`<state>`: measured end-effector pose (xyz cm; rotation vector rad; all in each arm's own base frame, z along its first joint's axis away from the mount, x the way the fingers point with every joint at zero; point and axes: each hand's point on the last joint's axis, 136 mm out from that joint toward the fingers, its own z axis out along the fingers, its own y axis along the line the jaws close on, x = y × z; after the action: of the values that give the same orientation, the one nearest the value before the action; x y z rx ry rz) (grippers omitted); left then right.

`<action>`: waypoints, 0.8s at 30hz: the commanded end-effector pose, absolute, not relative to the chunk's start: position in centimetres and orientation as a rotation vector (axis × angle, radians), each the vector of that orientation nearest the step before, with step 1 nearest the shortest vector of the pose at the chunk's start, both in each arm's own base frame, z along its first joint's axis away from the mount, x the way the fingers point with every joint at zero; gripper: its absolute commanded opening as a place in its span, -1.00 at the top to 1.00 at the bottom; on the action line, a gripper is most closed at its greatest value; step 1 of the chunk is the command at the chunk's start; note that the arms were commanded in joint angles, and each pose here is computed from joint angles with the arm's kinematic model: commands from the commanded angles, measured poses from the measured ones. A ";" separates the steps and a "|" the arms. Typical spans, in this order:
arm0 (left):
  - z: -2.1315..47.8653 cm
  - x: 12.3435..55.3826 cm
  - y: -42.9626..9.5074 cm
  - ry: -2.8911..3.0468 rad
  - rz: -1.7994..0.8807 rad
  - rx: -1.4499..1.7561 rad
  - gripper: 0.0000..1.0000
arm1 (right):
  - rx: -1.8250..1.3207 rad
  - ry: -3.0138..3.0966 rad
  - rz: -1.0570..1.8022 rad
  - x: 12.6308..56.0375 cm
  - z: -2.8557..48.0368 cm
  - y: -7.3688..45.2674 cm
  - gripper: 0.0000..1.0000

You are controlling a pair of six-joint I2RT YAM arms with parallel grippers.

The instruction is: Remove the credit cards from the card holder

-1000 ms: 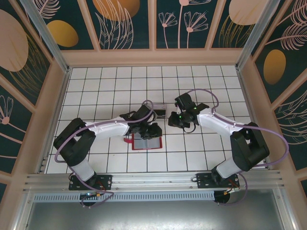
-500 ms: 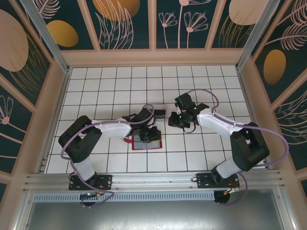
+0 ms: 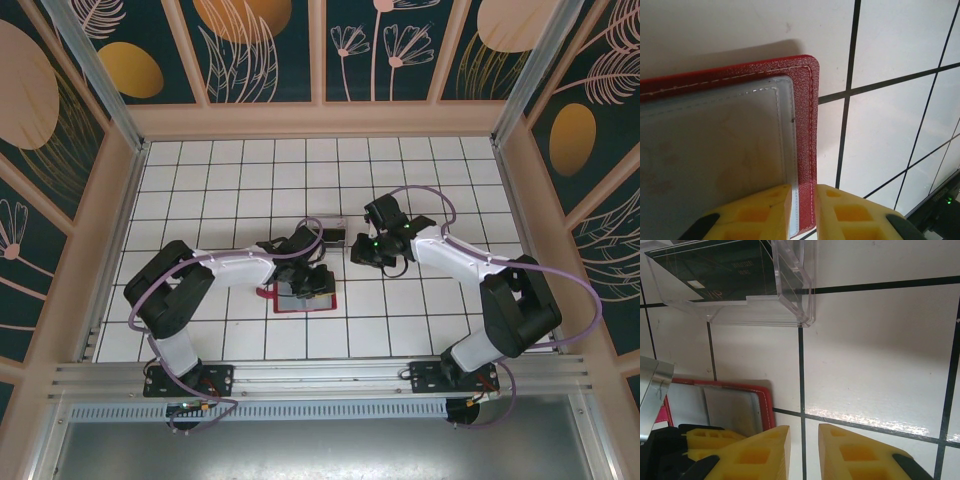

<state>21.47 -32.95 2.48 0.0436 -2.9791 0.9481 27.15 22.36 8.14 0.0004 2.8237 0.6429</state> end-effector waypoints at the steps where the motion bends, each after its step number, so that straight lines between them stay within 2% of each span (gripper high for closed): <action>1: 1.4 20.9 -30.7 -3.023 0.771 0.072 0.57 | -0.002 2.828 0.633 27.2 7.8 22.1 0.54; 24: 3.0 21.1 -31.5 -3.012 0.879 0.071 0.56 | -0.011 2.832 0.636 27.2 7.5 22.0 0.54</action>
<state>21.53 -31.86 2.80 0.0671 -3.0217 0.8826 27.29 22.16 8.12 0.0003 2.8216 0.6399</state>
